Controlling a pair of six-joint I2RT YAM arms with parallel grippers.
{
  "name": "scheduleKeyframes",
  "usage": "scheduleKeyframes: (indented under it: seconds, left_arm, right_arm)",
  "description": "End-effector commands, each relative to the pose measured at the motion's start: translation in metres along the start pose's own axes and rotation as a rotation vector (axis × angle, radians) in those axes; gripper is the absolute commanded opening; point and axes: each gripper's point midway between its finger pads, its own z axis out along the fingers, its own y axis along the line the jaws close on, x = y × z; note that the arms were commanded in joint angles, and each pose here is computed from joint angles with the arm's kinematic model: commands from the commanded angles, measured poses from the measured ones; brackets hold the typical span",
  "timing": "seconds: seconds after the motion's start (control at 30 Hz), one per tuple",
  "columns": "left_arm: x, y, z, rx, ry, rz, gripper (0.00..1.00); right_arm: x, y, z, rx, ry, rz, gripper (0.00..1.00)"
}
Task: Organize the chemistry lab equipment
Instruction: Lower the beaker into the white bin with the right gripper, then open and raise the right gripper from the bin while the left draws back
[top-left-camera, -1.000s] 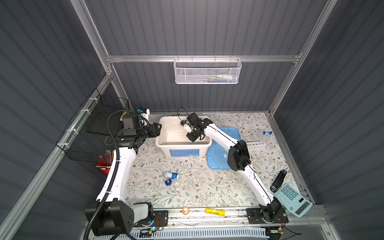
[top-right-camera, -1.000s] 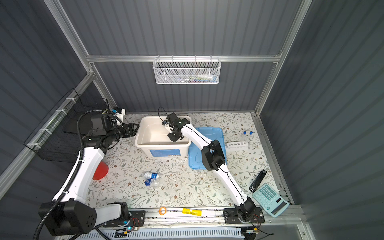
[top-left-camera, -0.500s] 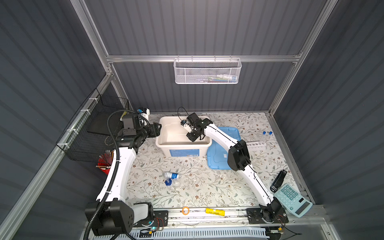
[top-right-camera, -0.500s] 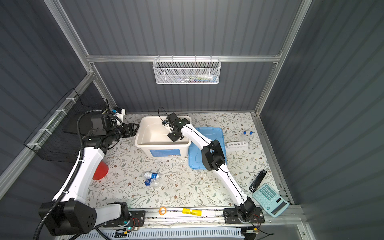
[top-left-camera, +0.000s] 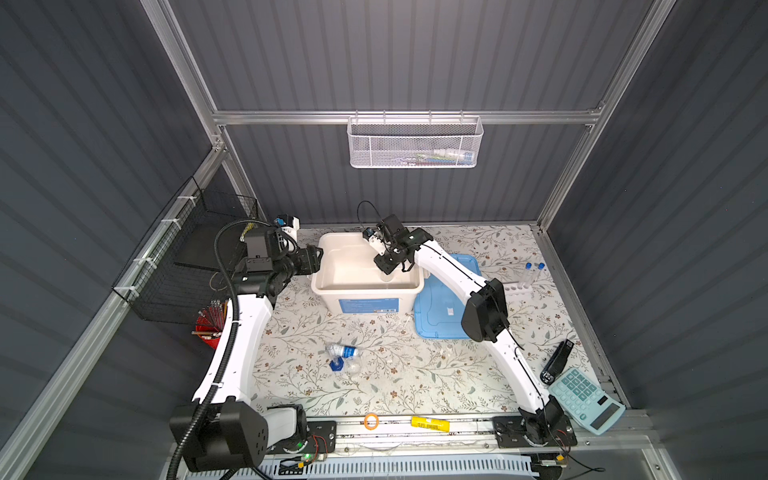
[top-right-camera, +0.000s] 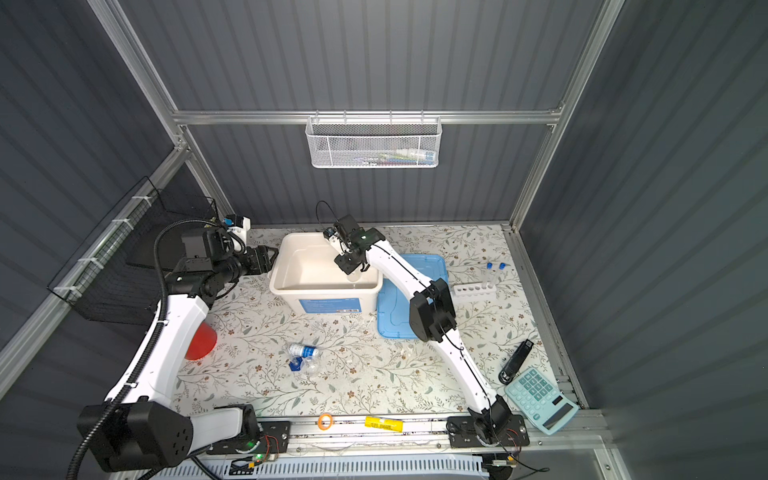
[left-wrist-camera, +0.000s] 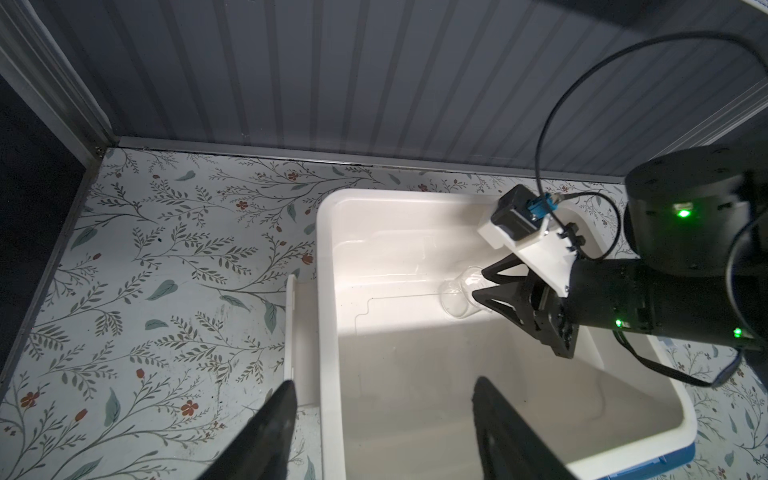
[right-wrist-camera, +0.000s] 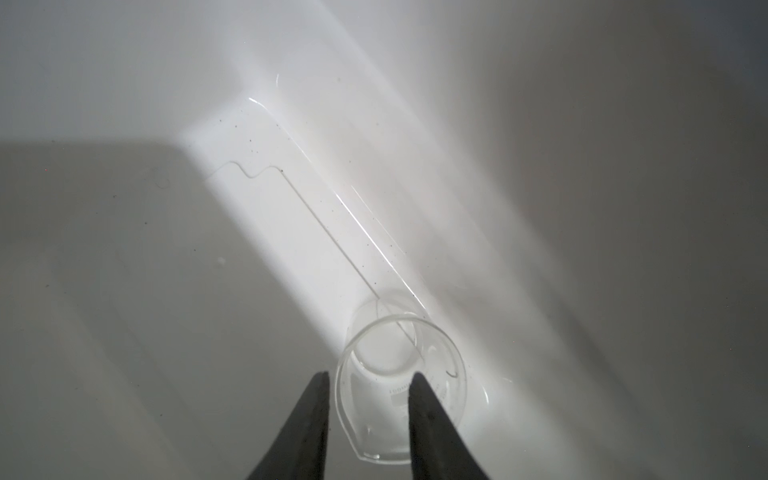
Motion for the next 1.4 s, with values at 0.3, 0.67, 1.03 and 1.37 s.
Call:
scheduleKeyframes:
  seconds: [0.3,0.67,1.03,1.37]
  left_arm:
    - [-0.007,-0.006,-0.011,0.004,-0.021,0.035,0.68]
    - [-0.013,-0.009,-0.018,0.004,-0.040,0.046,0.68]
    - [0.004,-0.034,-0.045,0.110,-0.036,0.110,0.69]
    - [0.045,-0.053,-0.098,0.143,-0.024,0.098,0.71]
  right_arm:
    - [-0.006,-0.007,-0.025,0.026,-0.010,0.000,0.35]
    - [-0.037,-0.009,-0.084,0.026,-0.117,0.037,0.35]
    - [-0.041,0.000,-0.145,0.003,-0.200,0.119,0.36]
    - [-0.029,0.003,-0.195,0.022,-0.265,0.172,0.41]
